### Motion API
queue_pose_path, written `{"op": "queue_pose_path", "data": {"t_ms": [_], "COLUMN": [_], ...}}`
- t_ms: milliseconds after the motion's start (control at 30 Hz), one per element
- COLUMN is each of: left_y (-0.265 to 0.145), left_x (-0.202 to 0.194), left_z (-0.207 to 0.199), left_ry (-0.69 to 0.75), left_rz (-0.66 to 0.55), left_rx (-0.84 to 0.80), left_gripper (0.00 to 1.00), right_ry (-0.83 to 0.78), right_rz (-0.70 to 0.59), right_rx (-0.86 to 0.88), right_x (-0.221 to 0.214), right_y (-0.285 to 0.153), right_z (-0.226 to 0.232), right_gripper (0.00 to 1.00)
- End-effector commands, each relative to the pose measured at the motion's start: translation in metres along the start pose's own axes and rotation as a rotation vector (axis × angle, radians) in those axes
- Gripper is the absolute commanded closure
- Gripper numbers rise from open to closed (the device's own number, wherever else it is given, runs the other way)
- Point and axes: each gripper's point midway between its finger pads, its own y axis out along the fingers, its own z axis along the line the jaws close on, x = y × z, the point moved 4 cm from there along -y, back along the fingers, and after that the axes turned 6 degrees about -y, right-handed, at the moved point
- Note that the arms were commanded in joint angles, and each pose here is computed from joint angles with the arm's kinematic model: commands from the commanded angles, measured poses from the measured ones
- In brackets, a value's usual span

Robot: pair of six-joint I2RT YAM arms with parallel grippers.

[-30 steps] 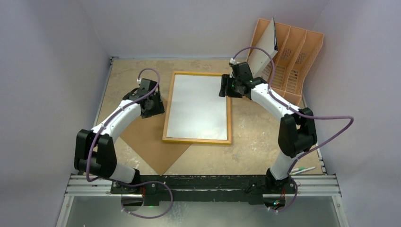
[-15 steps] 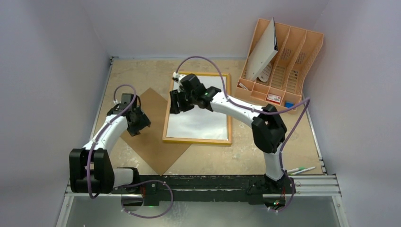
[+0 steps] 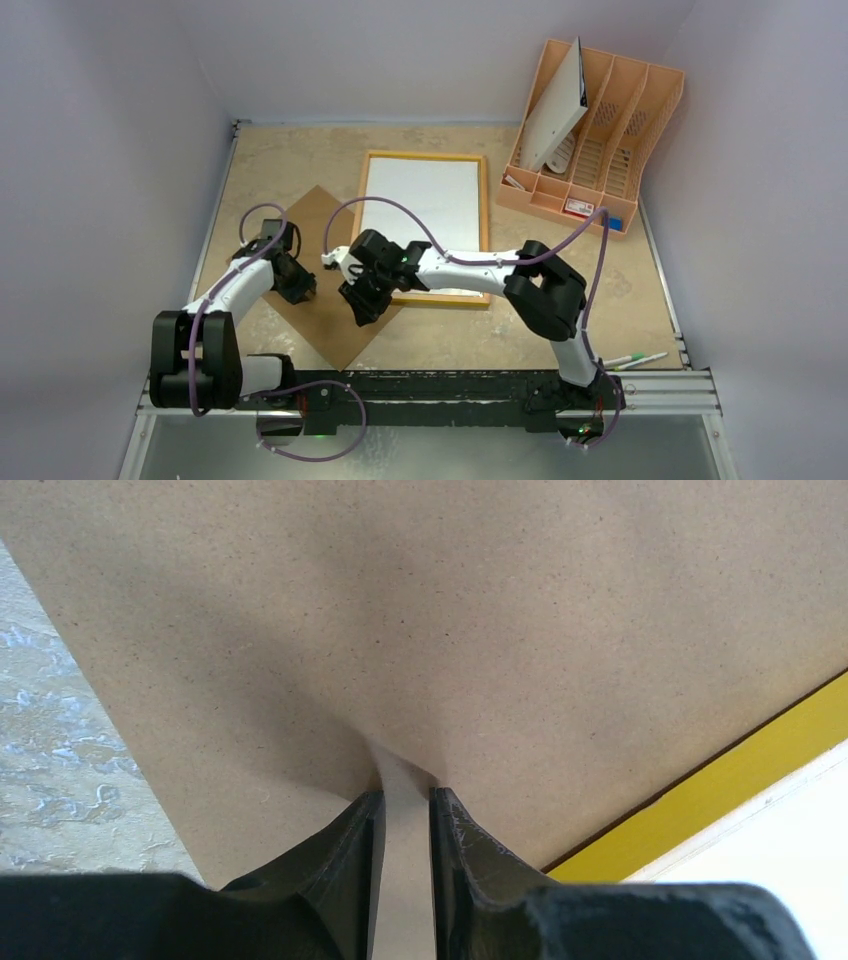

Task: Put the photo into the frame
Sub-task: Move the photo frame to the center of the board.

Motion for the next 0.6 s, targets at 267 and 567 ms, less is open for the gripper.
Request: {"op": "queue_pose_path", "data": {"t_ms": [267,567], "left_y": [0.015,0.014], "left_x": [-0.002,0.008], "left_z": [0.024,0.035], "left_ry": [-0.036,-0.059], "left_rz": [-0.022,-0.027], "left_rx": [0.115,0.142], "left_gripper": [0.76,0.76], "right_ry": [0.058,0.191], "right_rz": [0.001,-0.052], "right_rx": [-0.315,-0.621], "right_x": [-0.012,-0.011], "right_y": [0.02,0.003], "right_z": [-0.04,-0.086], "right_gripper": [0.68,0.62]}}
